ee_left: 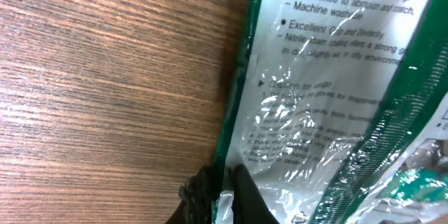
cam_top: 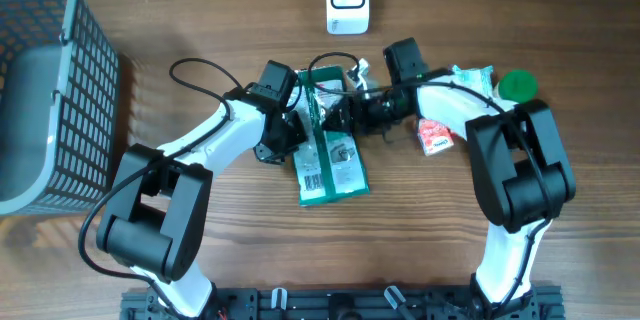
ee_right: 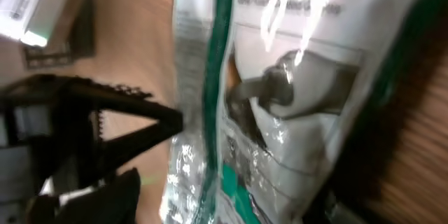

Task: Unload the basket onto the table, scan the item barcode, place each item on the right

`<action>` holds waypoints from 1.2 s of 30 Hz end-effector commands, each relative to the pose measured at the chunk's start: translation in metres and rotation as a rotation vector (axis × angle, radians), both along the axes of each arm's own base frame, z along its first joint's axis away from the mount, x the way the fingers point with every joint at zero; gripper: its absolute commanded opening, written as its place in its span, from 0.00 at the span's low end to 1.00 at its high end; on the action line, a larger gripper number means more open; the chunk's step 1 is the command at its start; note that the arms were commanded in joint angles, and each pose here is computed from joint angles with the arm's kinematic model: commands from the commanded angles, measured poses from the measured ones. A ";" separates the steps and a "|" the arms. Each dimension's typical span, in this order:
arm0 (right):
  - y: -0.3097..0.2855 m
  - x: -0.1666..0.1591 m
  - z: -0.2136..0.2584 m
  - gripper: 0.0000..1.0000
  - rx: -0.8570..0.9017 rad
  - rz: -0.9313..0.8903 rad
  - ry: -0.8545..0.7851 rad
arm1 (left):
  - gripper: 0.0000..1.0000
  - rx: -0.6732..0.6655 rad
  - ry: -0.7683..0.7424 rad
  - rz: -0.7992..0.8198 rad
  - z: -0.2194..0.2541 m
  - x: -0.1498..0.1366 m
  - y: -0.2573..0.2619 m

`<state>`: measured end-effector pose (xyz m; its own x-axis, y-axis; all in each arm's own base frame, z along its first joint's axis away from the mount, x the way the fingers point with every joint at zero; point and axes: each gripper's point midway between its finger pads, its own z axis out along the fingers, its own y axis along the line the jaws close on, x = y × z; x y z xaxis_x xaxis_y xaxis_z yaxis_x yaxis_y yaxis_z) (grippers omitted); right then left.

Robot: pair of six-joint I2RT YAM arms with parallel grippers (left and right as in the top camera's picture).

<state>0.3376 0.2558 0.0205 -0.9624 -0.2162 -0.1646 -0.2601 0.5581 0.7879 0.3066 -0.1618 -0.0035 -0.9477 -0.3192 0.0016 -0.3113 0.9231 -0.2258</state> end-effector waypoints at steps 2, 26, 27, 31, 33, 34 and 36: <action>0.017 -0.027 -0.010 0.58 0.087 -0.015 0.124 | 0.04 0.056 0.064 -0.018 -0.026 -0.014 0.007; 0.025 0.016 0.036 0.05 -0.004 -0.027 -0.295 | 0.09 0.085 -0.351 0.248 0.099 0.062 0.110; 0.024 0.022 0.053 0.05 -0.008 -0.031 -0.357 | 0.09 0.113 -0.403 0.285 0.114 0.066 0.124; 0.015 0.041 0.130 0.04 -0.038 -0.068 -0.611 | 0.16 0.187 -0.585 0.297 0.161 0.078 0.161; 0.010 0.042 0.171 0.04 -0.046 -0.068 -0.721 | 0.30 0.218 -0.651 0.258 0.178 0.081 0.171; 0.008 0.039 0.192 0.04 -0.048 -0.052 -0.768 | 0.44 0.234 -0.680 0.236 0.185 0.084 0.176; 0.005 0.033 0.226 0.04 -0.060 -0.015 -0.825 | 0.71 0.257 -0.718 0.216 0.191 0.089 0.183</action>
